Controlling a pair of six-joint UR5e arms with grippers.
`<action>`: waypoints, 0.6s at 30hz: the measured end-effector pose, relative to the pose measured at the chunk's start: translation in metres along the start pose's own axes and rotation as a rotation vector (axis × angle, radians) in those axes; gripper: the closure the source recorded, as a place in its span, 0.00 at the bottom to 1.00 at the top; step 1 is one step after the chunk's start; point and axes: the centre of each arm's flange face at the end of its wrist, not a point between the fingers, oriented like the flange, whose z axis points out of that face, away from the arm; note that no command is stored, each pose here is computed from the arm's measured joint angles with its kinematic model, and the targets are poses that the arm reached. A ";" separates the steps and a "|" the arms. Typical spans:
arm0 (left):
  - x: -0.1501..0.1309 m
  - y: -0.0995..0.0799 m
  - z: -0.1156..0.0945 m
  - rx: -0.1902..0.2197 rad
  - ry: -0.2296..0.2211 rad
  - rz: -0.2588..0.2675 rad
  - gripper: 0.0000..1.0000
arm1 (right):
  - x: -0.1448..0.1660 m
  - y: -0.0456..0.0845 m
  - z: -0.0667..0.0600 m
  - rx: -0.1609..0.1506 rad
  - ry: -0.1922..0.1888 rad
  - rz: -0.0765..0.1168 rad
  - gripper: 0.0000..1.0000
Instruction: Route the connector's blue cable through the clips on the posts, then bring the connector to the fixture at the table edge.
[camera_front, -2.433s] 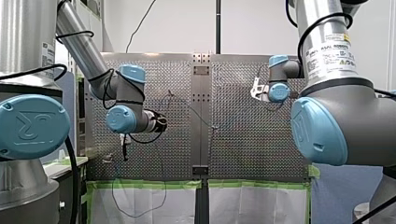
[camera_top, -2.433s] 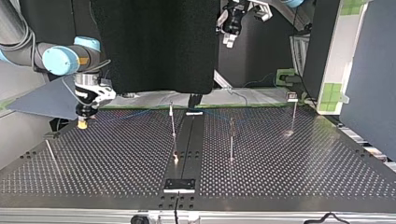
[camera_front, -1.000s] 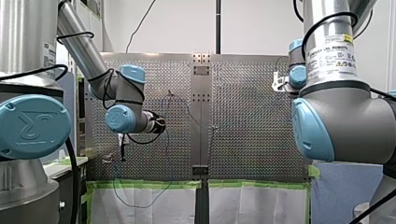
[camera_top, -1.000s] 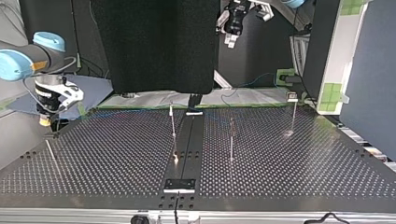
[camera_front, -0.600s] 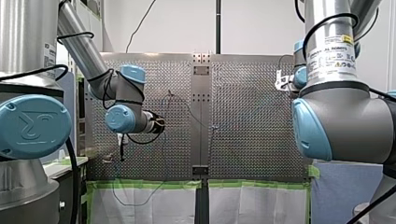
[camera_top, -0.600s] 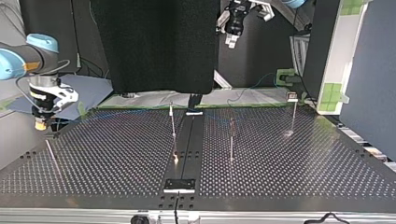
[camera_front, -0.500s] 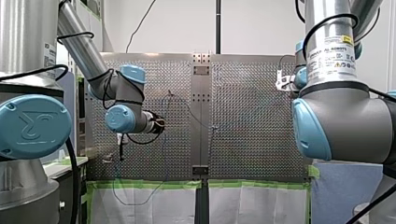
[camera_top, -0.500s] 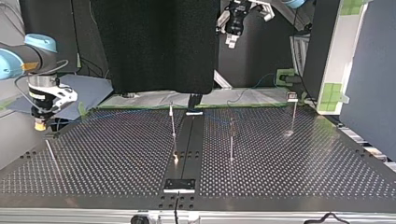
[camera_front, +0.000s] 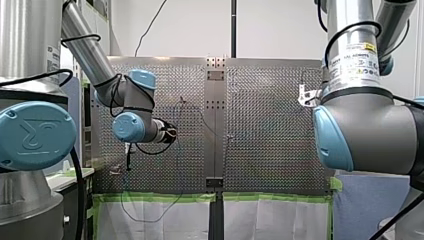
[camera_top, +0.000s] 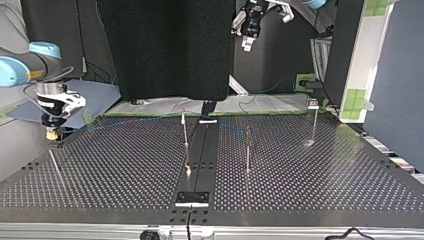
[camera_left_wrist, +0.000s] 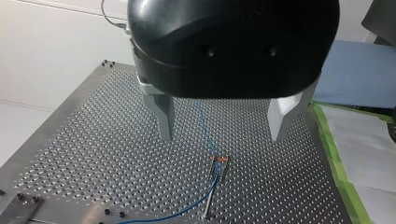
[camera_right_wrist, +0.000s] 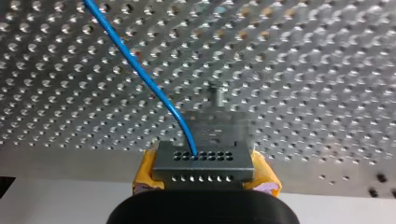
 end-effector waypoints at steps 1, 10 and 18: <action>0.000 0.000 0.000 0.000 0.000 0.000 0.00 | -0.002 0.002 0.002 0.007 0.003 -0.002 1.00; 0.000 0.002 0.001 -0.019 -0.002 0.013 0.00 | 0.001 0.012 0.009 0.063 0.007 -0.022 1.00; 0.000 0.004 0.001 -0.034 -0.001 0.029 0.00 | 0.004 0.021 0.010 0.111 0.007 -0.027 1.00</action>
